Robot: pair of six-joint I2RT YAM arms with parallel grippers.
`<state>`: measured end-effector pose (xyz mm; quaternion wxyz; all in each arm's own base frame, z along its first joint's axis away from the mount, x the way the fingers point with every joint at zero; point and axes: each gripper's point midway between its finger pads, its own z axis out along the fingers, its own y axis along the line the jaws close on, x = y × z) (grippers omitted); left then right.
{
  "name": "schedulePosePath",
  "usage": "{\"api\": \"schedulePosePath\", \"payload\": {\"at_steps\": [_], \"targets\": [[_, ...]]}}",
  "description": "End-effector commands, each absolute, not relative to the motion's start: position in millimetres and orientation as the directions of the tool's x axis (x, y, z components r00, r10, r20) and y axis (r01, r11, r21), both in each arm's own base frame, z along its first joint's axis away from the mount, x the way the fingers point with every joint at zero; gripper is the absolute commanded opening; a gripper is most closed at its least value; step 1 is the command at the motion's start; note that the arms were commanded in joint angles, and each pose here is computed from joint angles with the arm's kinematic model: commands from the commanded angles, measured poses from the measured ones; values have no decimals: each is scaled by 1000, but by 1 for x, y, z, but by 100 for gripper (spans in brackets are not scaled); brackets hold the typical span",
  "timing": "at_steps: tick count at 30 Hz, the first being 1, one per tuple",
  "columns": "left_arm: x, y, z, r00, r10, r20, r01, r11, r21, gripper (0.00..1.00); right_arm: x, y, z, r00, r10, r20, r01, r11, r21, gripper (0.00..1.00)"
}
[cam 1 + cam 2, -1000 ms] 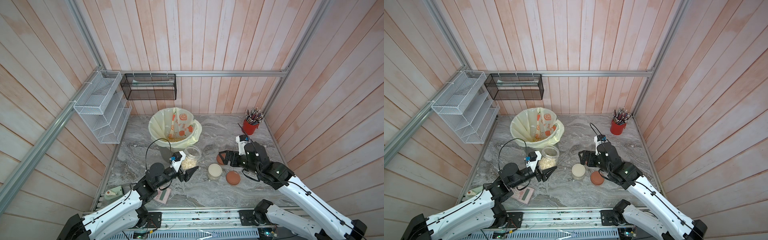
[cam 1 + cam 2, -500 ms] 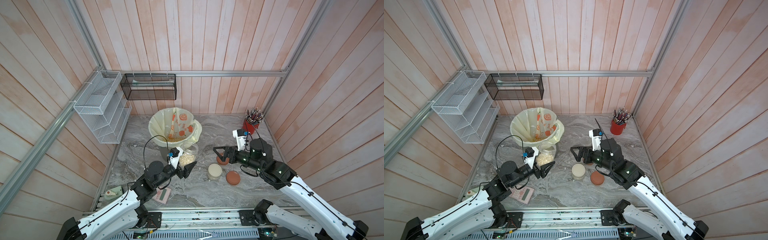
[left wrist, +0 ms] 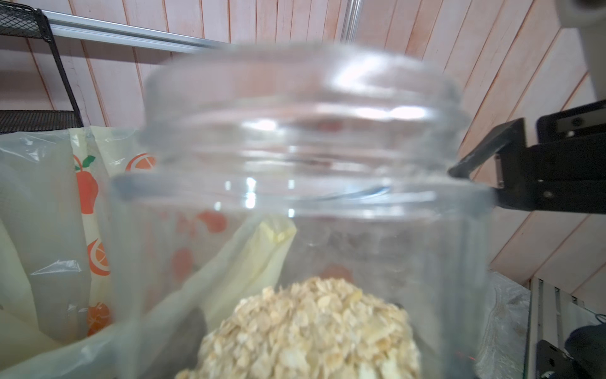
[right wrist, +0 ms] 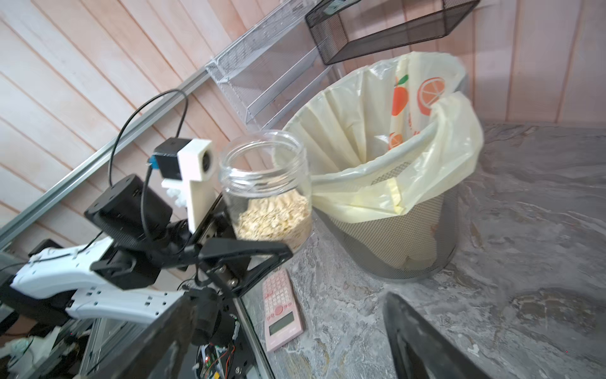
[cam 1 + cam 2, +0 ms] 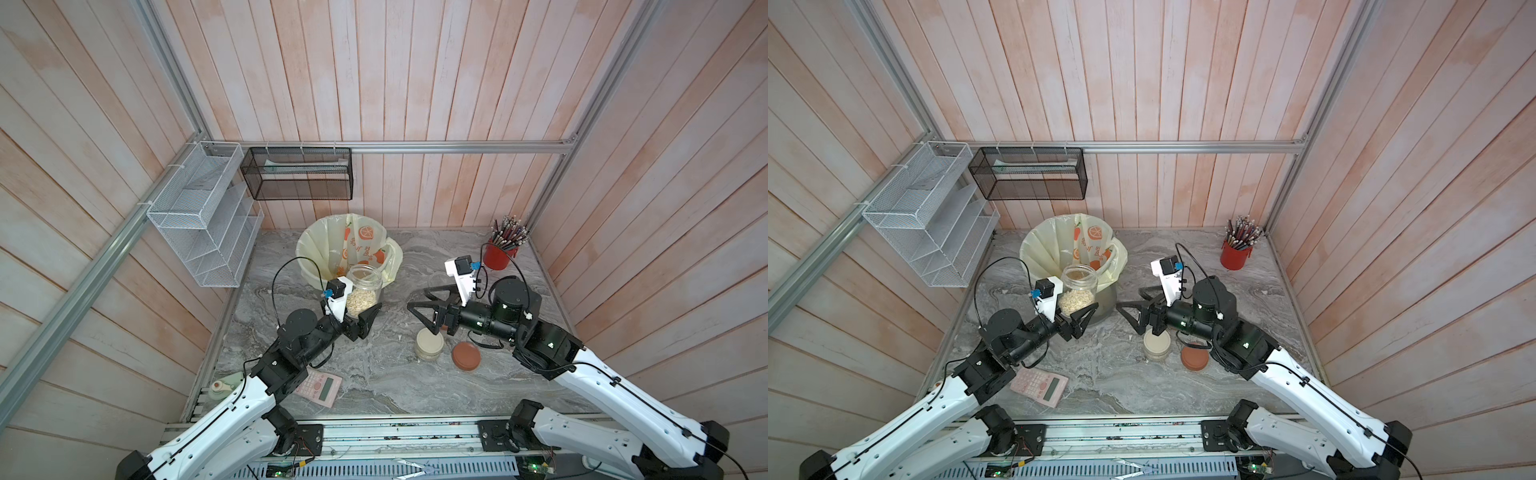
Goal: Empty expired oatmeal from jars
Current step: Pour the expired oatmeal into the trash bin.
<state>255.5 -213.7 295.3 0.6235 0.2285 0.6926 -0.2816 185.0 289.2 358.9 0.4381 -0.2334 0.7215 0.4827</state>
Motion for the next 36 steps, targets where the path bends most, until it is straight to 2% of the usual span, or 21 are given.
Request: {"api": "schedulePosePath", "payload": {"at_steps": [1,8,16,27,36], "targets": [[257,-208,353,25,-81,-996,681,731,-42,4,181,300,385,-373,107,-922,-838,388,384,93],[267,-202,377,50,-52,-997,689,725,-3,4,195,327,399,-300,118,-946,-869,375,323,93],[268,-202,381,63,-42,-997,698,716,14,4,219,352,414,-264,127,-956,-873,391,292,93],[288,-187,398,97,-35,-995,691,722,42,4,244,389,426,-251,121,-960,-882,379,279,93],[303,-184,398,103,-21,-994,694,717,57,4,268,421,427,-291,99,-952,-880,362,306,93]]}}
